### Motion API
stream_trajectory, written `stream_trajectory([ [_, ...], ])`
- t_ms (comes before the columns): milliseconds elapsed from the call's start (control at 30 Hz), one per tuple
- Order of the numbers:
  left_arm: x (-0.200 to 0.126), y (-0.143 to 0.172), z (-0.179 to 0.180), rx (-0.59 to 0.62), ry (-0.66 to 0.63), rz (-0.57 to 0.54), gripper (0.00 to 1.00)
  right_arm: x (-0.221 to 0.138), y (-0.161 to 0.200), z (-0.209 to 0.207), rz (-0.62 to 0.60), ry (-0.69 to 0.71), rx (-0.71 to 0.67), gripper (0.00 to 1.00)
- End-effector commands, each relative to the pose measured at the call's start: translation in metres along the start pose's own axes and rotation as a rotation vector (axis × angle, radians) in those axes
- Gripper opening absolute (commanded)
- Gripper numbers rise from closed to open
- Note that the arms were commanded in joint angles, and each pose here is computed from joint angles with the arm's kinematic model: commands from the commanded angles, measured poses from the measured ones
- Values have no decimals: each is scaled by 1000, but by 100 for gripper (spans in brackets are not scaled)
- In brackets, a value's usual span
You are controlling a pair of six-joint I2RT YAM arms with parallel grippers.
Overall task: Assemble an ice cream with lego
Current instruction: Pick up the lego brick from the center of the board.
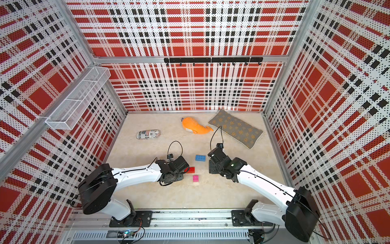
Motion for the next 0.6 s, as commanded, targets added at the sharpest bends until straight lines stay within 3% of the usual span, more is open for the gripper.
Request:
stream_trajectory([
  [0, 2, 1, -4, 9, -6, 4, 39, -4, -2, -2, -20, -13, 9, 68],
  [567, 2, 0, -7, 18, -2, 5, 41, -6, -4, -2, -26, -12, 9, 68],
])
Point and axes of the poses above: each gripper's point midway between its finger pads, its own x axis out along the fingers, its own z axis along the line the jaws close on, y = z × x, the point moved 8 cm from there along -x, back along the fingers, and after that the axes turned 9 degrees about x, right-handed, at the moved point
